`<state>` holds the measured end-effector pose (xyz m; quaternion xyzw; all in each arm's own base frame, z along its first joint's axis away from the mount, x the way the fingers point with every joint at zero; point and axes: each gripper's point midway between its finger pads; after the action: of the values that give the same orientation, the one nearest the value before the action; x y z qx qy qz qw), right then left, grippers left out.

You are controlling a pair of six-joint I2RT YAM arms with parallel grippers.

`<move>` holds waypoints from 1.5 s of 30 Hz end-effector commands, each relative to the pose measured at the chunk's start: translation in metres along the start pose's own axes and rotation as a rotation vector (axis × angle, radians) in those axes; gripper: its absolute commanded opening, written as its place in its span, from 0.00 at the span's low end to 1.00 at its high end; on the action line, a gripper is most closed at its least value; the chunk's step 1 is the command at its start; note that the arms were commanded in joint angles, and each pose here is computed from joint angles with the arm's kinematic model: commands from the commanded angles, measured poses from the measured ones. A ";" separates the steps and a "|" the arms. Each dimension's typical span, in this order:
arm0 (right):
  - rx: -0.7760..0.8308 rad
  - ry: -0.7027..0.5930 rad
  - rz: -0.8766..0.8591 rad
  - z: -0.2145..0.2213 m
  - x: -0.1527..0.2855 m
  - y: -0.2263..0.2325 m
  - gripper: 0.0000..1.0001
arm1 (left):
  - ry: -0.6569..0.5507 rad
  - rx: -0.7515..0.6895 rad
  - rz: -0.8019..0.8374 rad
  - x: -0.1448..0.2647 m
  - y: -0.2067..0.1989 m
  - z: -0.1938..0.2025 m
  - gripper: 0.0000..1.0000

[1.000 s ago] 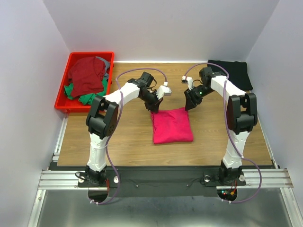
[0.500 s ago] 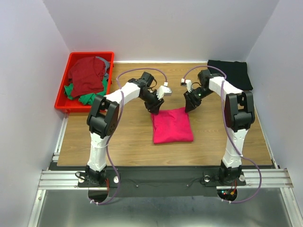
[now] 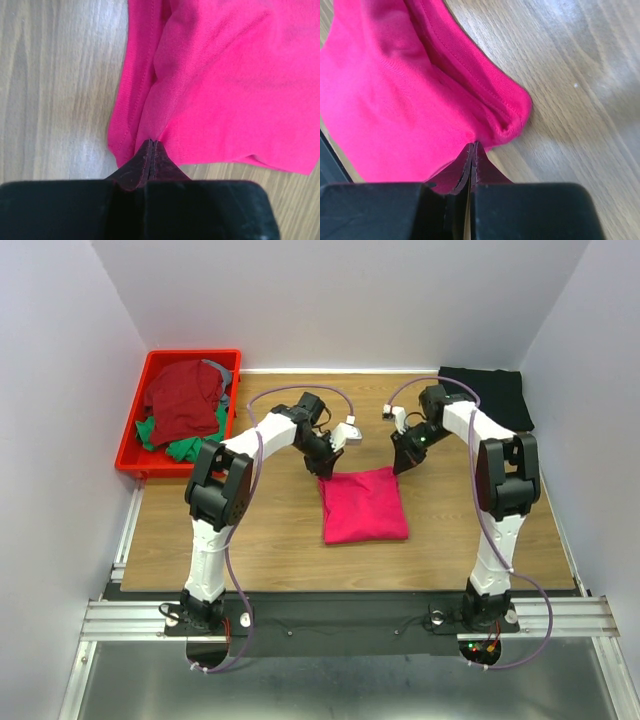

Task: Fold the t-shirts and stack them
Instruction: Fold the tshirt

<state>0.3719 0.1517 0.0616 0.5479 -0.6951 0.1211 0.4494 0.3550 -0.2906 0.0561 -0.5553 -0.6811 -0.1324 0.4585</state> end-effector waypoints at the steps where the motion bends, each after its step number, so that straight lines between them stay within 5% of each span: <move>1: 0.078 -0.046 0.085 -0.028 0.033 0.007 0.01 | -0.047 -0.051 -0.019 0.038 -0.015 -0.019 0.00; 13: 0.027 -0.007 0.154 -0.021 0.032 -0.008 0.01 | -0.060 -0.048 -0.112 0.047 -0.004 -0.022 0.00; 30: -0.097 -0.022 0.331 -0.021 0.007 -0.072 0.01 | -0.031 0.021 -0.232 0.006 0.059 -0.008 0.00; 32: -0.127 -0.034 0.355 -0.029 0.012 -0.075 0.01 | -0.070 0.035 -0.258 0.018 0.068 -0.017 0.10; 33: -0.126 -0.046 0.400 -0.038 0.023 -0.081 0.04 | -0.096 0.047 -0.254 0.028 0.067 -0.023 0.18; 35: -0.147 -0.075 0.446 -0.052 0.039 -0.082 0.38 | -0.165 0.063 -0.251 0.051 0.067 -0.040 0.45; 36: -0.145 -0.095 0.479 -0.060 0.051 -0.083 0.64 | -0.213 0.060 -0.258 0.070 0.062 -0.052 0.59; 37: -0.132 -0.133 0.499 -0.073 0.067 -0.076 0.68 | -0.254 0.092 -0.251 0.082 0.057 -0.061 0.81; 42: -0.129 -0.312 0.362 -0.113 0.094 -0.026 0.73 | -0.494 0.174 -0.130 0.141 0.003 -0.100 0.95; 45: -0.182 -0.397 0.113 -0.120 0.082 0.025 1.00 | -0.624 0.271 0.028 0.146 -0.032 -0.110 0.95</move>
<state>0.4465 0.1464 0.1481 0.3818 -0.8336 0.0855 0.3898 0.4224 -0.2487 0.1488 -0.4431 -0.8138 0.0159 0.3757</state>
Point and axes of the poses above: each gripper's point midway between its finger pads, its own x axis back along the fingers, its own y axis along the line the jaws close on, z = x × y, and after that the axes turned 12 degrees about x, right-handed
